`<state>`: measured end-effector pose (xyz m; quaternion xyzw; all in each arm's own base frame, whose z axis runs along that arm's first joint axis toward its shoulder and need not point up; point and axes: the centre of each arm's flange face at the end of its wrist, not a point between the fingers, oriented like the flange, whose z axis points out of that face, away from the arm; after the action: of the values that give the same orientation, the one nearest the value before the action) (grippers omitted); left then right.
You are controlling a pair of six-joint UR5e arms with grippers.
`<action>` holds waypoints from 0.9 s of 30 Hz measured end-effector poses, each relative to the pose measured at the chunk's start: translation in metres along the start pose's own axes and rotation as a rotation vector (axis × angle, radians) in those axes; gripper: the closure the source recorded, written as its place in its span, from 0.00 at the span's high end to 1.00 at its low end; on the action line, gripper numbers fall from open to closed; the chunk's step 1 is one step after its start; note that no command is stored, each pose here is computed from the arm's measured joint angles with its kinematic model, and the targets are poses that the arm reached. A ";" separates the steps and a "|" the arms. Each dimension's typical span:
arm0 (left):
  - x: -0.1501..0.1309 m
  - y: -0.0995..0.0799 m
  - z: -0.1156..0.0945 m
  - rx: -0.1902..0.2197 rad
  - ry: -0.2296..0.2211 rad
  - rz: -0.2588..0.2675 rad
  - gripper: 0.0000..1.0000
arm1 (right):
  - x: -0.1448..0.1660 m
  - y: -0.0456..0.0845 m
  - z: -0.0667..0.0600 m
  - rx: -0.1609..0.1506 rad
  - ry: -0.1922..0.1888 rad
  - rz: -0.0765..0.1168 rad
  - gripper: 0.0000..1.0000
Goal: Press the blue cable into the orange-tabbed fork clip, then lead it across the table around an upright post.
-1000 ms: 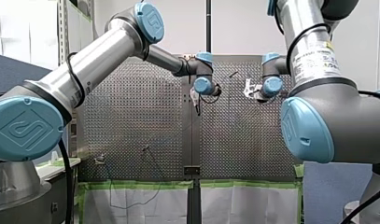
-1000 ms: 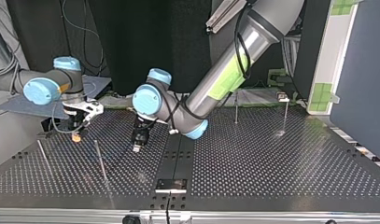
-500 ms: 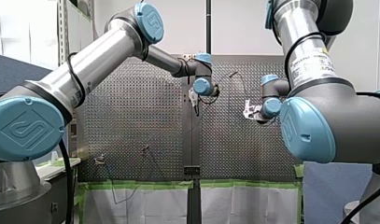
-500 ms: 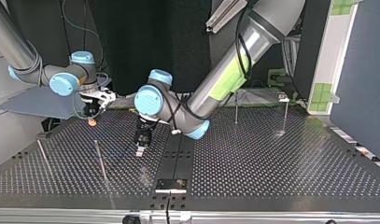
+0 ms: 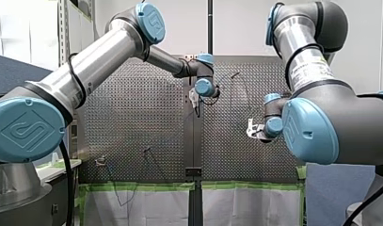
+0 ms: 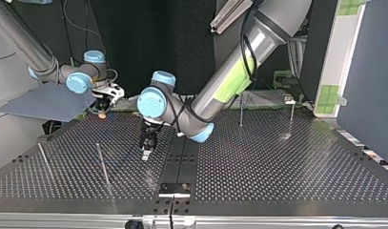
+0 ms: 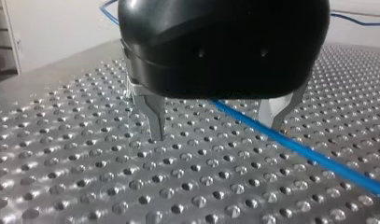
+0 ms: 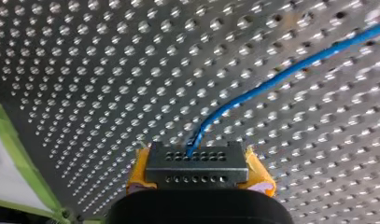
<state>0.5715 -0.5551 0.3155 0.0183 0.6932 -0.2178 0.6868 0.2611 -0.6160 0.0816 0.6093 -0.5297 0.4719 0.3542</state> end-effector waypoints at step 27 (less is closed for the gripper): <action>-0.002 0.006 0.001 -0.046 -0.012 -0.015 1.00 | -0.150 0.048 0.042 -0.092 -0.038 0.045 0.00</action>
<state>0.5742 -0.5493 0.3154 -0.0040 0.6940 -0.2069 0.6896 0.2235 -0.6178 -0.0775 0.5891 -0.5709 0.4434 0.3611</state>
